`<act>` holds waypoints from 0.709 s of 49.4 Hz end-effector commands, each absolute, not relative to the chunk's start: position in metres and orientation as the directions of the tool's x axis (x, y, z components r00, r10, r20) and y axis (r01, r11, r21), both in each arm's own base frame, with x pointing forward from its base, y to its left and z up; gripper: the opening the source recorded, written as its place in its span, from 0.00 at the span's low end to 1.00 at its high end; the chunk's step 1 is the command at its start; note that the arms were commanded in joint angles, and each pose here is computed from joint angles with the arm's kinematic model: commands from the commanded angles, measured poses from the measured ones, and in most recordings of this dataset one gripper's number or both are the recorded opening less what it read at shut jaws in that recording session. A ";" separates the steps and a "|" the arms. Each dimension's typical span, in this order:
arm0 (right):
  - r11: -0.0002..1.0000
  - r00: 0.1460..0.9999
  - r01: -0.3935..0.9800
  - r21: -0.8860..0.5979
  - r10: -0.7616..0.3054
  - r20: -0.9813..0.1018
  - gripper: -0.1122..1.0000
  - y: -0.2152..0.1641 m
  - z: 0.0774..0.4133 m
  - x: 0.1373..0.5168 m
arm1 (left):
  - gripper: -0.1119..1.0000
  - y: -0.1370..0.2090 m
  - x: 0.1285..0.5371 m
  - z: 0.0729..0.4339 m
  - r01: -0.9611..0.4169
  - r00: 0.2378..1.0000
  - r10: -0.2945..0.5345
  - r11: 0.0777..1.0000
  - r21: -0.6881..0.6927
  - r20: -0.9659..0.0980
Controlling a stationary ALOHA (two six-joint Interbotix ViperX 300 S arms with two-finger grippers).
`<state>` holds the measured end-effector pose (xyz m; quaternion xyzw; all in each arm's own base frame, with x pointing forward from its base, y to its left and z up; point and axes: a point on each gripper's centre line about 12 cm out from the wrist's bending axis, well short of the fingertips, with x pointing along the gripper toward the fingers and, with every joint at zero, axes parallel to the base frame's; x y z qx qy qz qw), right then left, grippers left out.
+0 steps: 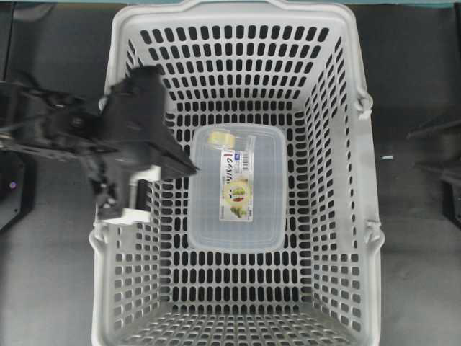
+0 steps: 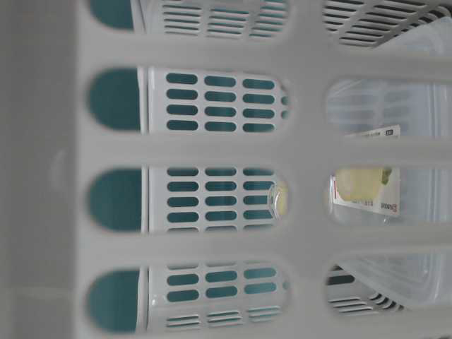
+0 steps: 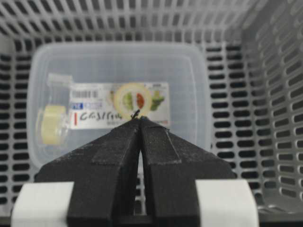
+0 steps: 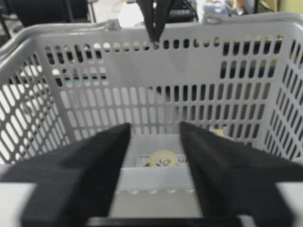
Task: Pick up the cellophane tape from the shopping basket with the left arm.
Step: 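Move the left gripper over the basket toward the clear tape roll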
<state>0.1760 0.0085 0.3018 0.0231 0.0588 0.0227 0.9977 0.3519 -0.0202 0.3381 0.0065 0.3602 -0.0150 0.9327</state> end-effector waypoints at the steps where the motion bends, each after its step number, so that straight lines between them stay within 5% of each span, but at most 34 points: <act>1: 0.997 0.995 -0.047 0.053 0.051 -0.087 0.62 0.009 0.312 0.177 | 0.10 -0.020 0.362 0.344 0.030 0.728 -0.019 1.000 0.004 -0.686; 7: 0.997 0.995 -0.047 0.054 0.051 -0.084 0.78 0.009 0.313 0.177 | 0.10 -0.022 0.373 0.333 0.031 0.678 -0.015 0.999 0.008 -0.735; 15: 0.997 0.995 -0.043 0.060 0.048 -0.084 0.79 0.009 0.312 0.177 | 0.14 -0.021 0.389 0.325 0.027 0.645 -0.009 1.000 0.011 -0.764; 28: 0.997 0.995 -0.043 0.061 0.048 -0.090 0.79 0.009 0.309 0.177 | 0.80 -0.023 0.419 0.297 0.027 0.553 -0.003 1.000 0.015 -0.833; 35: 0.997 0.994 -0.046 0.061 0.051 -0.092 0.79 0.009 0.308 0.177 | 0.92 -0.024 0.433 0.276 0.031 0.496 0.002 0.999 0.020 -0.869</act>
